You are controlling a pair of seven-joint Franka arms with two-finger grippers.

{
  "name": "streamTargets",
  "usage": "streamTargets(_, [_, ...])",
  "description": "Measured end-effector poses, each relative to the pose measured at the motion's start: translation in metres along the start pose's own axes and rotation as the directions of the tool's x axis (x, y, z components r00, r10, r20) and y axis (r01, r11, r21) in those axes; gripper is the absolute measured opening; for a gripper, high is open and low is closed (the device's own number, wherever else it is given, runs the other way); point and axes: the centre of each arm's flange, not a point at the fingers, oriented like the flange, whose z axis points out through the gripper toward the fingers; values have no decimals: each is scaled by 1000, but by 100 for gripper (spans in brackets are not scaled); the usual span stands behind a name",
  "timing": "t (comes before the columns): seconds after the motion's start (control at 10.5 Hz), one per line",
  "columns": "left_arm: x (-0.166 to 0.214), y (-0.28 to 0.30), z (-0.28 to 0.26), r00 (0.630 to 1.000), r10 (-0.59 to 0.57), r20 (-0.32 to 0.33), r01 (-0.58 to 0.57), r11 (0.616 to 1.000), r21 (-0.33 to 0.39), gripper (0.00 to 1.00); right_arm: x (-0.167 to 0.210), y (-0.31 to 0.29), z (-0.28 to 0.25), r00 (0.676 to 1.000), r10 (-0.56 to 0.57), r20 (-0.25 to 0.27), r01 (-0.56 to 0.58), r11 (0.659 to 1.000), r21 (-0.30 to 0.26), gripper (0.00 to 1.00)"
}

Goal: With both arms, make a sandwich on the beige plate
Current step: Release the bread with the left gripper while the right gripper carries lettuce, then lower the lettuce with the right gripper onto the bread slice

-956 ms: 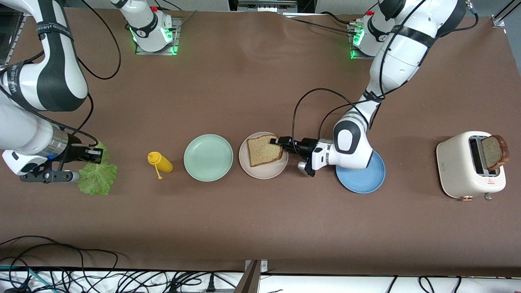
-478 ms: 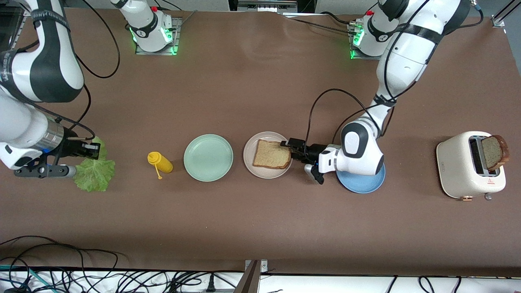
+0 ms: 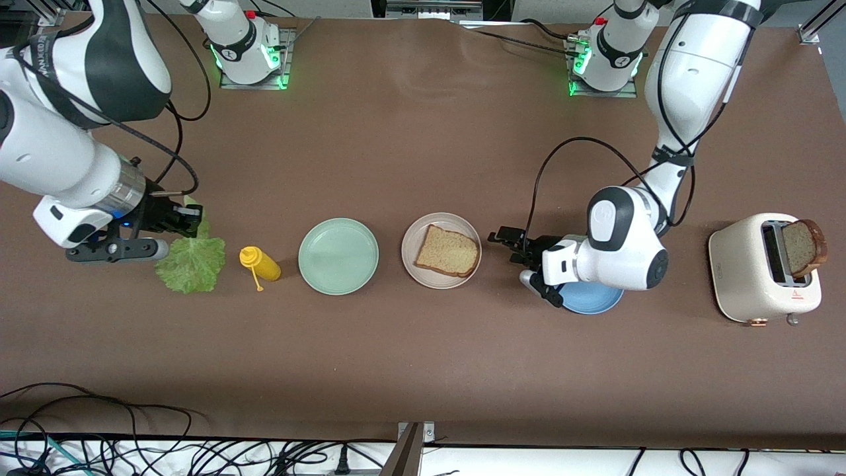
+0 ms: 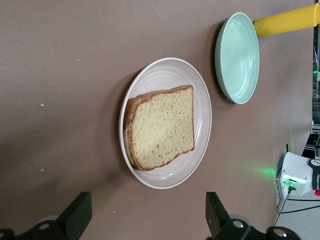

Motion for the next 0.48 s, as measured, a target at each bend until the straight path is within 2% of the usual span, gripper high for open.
streamTargets(0.1, [-3,-4,-14,1000,2,12,-2,999,38,100,-1,-11,-9,1000,25,-18,-25,1000,9,3])
streamTargets(0.29, [-14,-12,-68,999,-21,44,13,985,173,100,-6,-49,-25,996,78,-41,-77,996,37,3])
streamTargets(0.48, [-27,5,-123,994,-64,86,35,951,309,100,-14,-100,-19,992,117,-46,-115,992,56,3])
